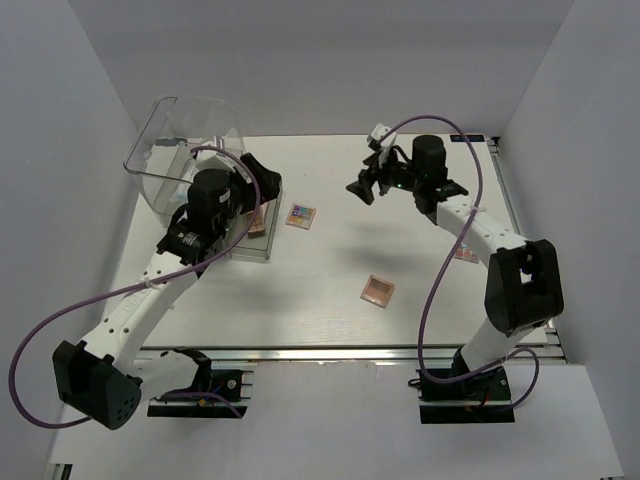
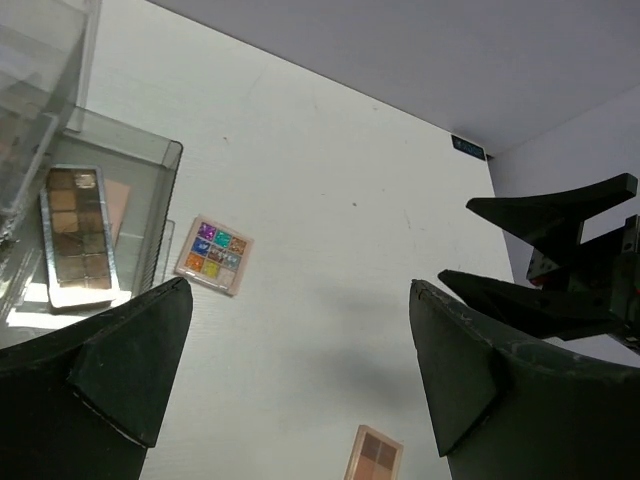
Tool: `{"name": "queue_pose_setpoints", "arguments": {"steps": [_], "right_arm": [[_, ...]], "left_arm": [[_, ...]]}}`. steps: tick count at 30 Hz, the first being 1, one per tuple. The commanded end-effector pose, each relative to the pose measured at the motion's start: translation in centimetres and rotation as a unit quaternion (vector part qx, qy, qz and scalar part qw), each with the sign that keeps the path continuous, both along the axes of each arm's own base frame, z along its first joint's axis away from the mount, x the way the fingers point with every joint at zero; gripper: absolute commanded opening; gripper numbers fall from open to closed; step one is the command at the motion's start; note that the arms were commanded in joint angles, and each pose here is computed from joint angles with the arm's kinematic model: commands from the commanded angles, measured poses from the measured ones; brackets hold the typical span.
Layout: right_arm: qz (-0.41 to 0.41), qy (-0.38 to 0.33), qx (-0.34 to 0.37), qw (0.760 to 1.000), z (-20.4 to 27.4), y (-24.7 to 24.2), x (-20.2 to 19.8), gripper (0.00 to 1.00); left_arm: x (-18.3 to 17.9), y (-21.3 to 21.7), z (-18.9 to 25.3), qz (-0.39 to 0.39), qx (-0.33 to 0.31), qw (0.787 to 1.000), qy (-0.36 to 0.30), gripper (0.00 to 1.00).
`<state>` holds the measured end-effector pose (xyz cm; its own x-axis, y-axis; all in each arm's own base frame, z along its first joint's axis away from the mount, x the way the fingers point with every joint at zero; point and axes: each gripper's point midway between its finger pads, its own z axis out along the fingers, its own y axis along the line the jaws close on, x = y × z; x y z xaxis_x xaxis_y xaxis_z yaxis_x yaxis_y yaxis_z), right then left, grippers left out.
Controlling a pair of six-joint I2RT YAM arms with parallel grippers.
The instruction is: Organize the makeup
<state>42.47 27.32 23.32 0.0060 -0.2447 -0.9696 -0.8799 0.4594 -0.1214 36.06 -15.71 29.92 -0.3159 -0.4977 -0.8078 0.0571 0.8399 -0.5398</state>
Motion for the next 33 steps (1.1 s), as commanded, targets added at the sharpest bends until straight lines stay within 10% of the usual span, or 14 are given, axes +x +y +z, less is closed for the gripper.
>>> {"name": "queue_pose_setpoints", "arguments": {"steps": [1, 12, 33], "right_arm": [[-0.025, -0.037, -0.053, 0.998, -0.5, -3.0, 1.1, 0.89], [-0.1, 0.155, -0.005, 0.983, -3.6, -9.8, -4.1, 0.68], [-0.14, 0.201, -0.007, 0.969, -5.8, -12.0, -5.8, 0.76]], "left_arm": [[0.4, -1.9, 0.5, -0.041, -0.017, 0.999, -0.012, 0.98], [3.3, -5.4, -4.8, -0.107, 0.031, 0.992, 0.06, 0.94], [10.8, -8.2, -19.7, -0.12, 0.286, 0.924, 0.223, 0.96]]}}
